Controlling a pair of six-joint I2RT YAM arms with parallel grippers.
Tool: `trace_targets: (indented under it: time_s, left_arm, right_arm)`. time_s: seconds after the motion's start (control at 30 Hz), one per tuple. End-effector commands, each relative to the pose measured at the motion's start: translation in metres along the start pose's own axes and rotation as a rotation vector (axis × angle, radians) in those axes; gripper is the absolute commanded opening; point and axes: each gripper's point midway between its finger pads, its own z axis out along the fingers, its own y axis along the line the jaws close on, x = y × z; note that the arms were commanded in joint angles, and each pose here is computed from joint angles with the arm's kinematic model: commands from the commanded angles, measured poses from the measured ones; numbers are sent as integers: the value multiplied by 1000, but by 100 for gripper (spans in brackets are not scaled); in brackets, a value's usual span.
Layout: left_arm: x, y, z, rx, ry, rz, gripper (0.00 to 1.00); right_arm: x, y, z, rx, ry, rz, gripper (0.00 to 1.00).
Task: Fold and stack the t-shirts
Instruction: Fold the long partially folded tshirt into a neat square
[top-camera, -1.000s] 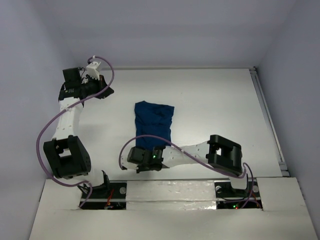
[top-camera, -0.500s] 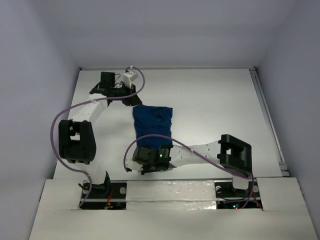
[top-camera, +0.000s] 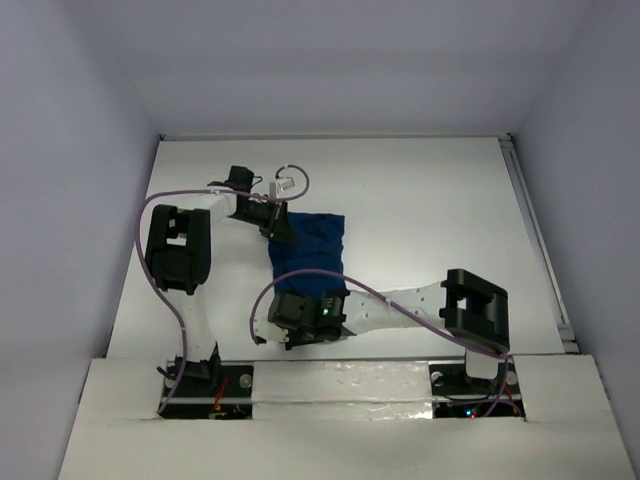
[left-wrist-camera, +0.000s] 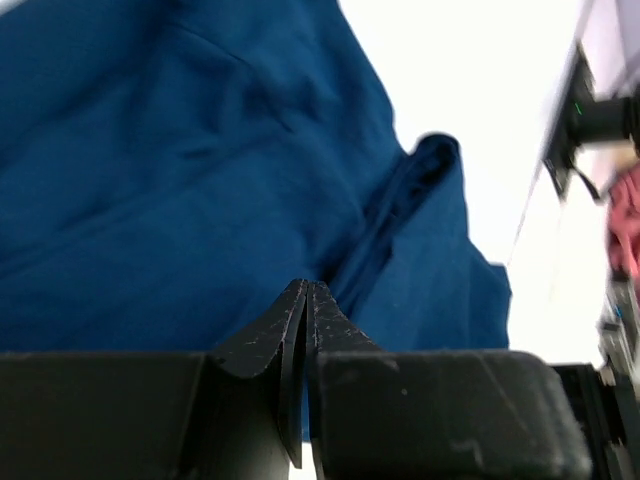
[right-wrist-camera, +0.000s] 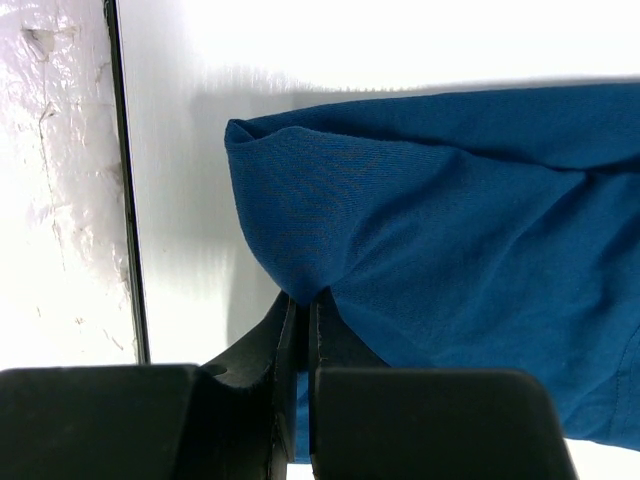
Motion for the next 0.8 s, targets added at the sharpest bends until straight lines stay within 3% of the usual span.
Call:
trace_targets:
  time_s: [0.0,0.1,0.23,0.53,0.77]
  left_arm:
    - [11,-28,7,133,37,44,0]
    - [27,-39,12,196,94,65,0]
    - [48,-32,21,182,157,-29,0]
    - [48,51,25,-374,102,1,0]
    - [62,28,45,-242,165,1,0]
  right_arm:
    - [-11,-6,-12,31,-42,-6,0]
    - [-12,-8,-13,39,-43,-5,0]
    - [-12,-12,-13,41,-43,1,0]
    - [-14,-28,-25,88,-53,10,0]
    - [-26,-67,-62,195,-84,16,0]
